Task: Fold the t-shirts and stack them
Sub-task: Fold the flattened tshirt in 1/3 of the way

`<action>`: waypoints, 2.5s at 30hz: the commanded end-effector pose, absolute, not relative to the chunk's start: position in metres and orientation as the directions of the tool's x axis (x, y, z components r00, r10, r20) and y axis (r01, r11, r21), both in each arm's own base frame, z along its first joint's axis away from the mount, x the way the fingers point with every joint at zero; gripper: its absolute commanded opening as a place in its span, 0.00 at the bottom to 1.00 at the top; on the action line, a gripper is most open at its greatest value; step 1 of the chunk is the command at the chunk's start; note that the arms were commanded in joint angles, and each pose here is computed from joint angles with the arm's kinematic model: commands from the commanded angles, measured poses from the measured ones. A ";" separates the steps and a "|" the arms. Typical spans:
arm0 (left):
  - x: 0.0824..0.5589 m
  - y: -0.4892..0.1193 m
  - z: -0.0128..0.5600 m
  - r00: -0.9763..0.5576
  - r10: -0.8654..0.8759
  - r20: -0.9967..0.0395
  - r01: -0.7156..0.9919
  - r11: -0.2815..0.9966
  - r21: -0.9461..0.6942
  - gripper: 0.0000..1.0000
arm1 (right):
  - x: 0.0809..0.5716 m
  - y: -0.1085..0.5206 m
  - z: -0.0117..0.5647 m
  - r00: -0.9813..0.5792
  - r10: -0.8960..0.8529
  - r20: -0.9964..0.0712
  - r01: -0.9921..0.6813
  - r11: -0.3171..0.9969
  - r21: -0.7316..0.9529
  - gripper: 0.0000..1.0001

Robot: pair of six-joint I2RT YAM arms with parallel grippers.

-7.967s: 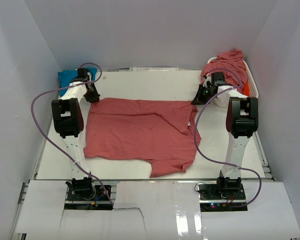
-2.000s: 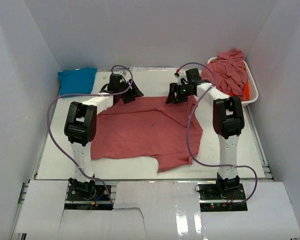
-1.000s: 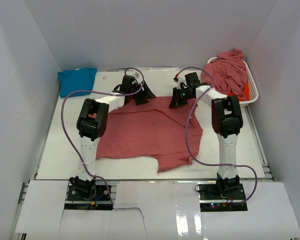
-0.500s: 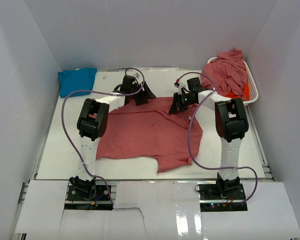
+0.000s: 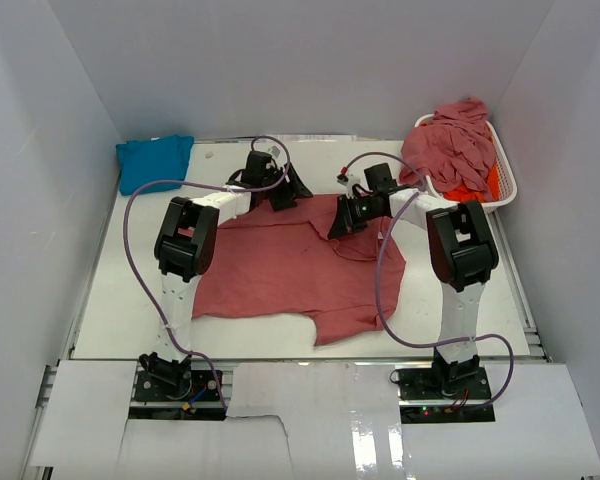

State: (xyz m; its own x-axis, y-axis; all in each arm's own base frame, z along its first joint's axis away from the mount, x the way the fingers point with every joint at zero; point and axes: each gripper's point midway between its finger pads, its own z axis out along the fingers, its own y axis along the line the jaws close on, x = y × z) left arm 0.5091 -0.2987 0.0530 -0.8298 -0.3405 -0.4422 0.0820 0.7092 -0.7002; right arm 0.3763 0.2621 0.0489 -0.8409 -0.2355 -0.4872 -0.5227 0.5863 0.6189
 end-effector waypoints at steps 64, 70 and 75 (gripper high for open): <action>0.504 -0.270 0.097 -0.801 -0.344 -0.489 0.100 0.729 -0.677 0.76 | 0.494 0.179 0.083 -0.673 -0.106 -0.732 -0.298 0.944 0.138 0.60; 0.506 -0.267 0.107 -0.793 -0.344 -0.502 0.111 0.729 -0.675 0.76 | 0.505 0.167 0.075 -0.685 -0.096 -0.722 -0.265 0.956 0.123 0.61; 0.505 -0.266 0.104 -0.798 -0.341 -0.497 0.110 0.728 -0.676 0.76 | 0.507 0.151 0.060 -0.707 -0.085 -0.702 -0.206 0.974 0.090 0.61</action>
State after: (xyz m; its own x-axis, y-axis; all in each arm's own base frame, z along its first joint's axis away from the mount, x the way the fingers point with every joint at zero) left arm 0.5052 -0.2677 0.0581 -0.8322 -0.3411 -0.4371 0.0505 0.7385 -0.6724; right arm 0.4992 0.1669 0.0693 -0.6896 -0.1041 -0.7167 -0.2681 0.9560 0.1192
